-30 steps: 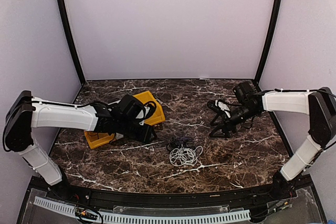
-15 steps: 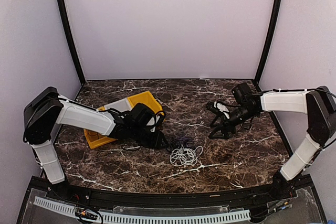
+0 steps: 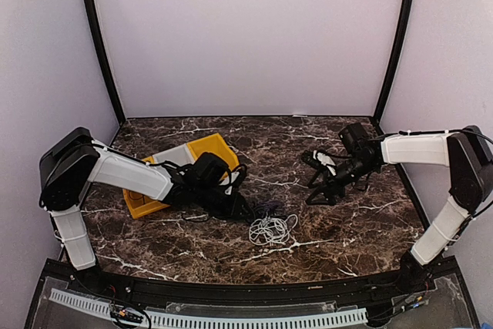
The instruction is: Untangle the cables
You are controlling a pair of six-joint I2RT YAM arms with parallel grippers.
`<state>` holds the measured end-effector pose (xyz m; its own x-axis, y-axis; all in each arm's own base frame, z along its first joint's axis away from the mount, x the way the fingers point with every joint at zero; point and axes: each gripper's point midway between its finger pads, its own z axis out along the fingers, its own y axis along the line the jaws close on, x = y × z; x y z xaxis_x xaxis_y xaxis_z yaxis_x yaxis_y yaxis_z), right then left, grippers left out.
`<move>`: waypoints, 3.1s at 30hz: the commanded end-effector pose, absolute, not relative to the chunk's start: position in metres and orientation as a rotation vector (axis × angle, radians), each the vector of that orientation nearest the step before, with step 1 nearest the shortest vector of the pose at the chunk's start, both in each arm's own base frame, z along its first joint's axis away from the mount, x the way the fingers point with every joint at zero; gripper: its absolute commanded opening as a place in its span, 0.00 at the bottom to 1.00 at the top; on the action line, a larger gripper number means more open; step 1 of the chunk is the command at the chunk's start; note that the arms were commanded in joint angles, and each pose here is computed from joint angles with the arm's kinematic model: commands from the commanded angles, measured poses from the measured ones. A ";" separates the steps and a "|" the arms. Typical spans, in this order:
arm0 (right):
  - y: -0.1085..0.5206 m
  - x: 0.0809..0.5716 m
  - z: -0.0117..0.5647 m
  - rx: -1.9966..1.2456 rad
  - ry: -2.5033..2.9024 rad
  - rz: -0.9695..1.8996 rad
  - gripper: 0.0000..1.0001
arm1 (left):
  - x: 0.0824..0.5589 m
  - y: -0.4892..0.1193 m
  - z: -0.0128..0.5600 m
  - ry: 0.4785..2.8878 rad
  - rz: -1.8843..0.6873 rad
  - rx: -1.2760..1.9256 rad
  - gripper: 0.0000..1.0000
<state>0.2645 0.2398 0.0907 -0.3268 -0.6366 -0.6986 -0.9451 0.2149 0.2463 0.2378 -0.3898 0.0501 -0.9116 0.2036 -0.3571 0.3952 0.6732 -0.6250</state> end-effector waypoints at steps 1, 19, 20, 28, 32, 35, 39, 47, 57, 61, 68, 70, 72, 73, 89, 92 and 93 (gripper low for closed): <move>0.245 0.269 0.097 -1.475 2.019 0.896 0.81 | 0.234 -0.399 0.054 2.620 -1.146 0.492 0.24; 0.346 0.229 0.129 -1.708 1.740 0.795 0.89 | 0.233 -0.367 0.088 2.554 -0.991 0.515 0.00; 0.352 0.225 0.121 -1.736 1.737 0.785 0.90 | 0.233 -0.366 0.089 2.553 -0.988 0.505 0.00; 0.371 0.216 0.052 -1.829 1.808 0.560 0.96 | 0.231 -0.356 0.089 2.553 -0.971 0.458 0.00; 0.362 0.228 0.034 -1.817 1.878 0.447 0.82 | 0.231 -0.345 0.096 2.539 -0.924 0.451 0.00; 0.354 0.229 0.022 -1.842 1.921 0.403 0.66 | 0.235 -0.329 0.099 2.543 -0.808 0.434 0.00; 0.339 0.224 0.005 -1.893 1.990 0.395 0.40 | 0.248 -0.305 0.124 2.495 -0.634 0.414 0.00; 0.289 0.249 0.001 -1.793 2.165 0.359 0.36 | 0.285 -0.237 0.229 2.316 -0.325 0.322 0.00; 0.215 0.275 -0.013 -1.612 2.364 0.253 0.32 | 0.285 -0.203 0.336 2.101 -0.279 0.347 0.00; 0.191 0.289 -0.013 -1.530 2.418 0.188 0.31 | 0.279 -0.223 0.339 2.098 -0.391 0.421 0.00; 0.175 0.300 0.003 -1.455 2.437 0.205 0.31 | 0.269 -0.250 0.347 2.078 -0.564 0.508 0.00; 0.189 0.289 0.025 -1.492 2.369 0.345 0.39 | 0.265 -0.257 0.347 2.071 -0.614 0.535 0.00; 0.203 0.283 0.056 -1.498 2.276 0.451 0.49 | 0.260 -0.268 0.345 2.069 -0.683 0.573 0.00; 0.209 0.282 0.072 -1.496 2.224 0.488 0.54 | 0.259 -0.273 0.346 2.054 -0.714 0.583 0.00; 0.318 0.249 0.226 -1.579 1.707 0.759 0.71 | 0.270 -0.340 0.251 2.151 -0.939 0.597 0.00; 0.342 0.242 0.231 -1.591 1.694 0.856 0.69 | 0.272 -0.352 0.245 2.138 -0.981 0.568 0.00; 0.349 0.240 0.233 -1.594 1.678 0.893 0.69 | 0.273 -0.354 0.239 2.150 -0.989 0.554 0.00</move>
<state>0.2476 0.3161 0.2150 -0.0310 -0.6346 -0.7722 -0.9956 0.0883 -0.0326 0.2693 -0.3354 0.2266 -0.6737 0.1815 -0.7163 0.6191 0.6680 -0.4130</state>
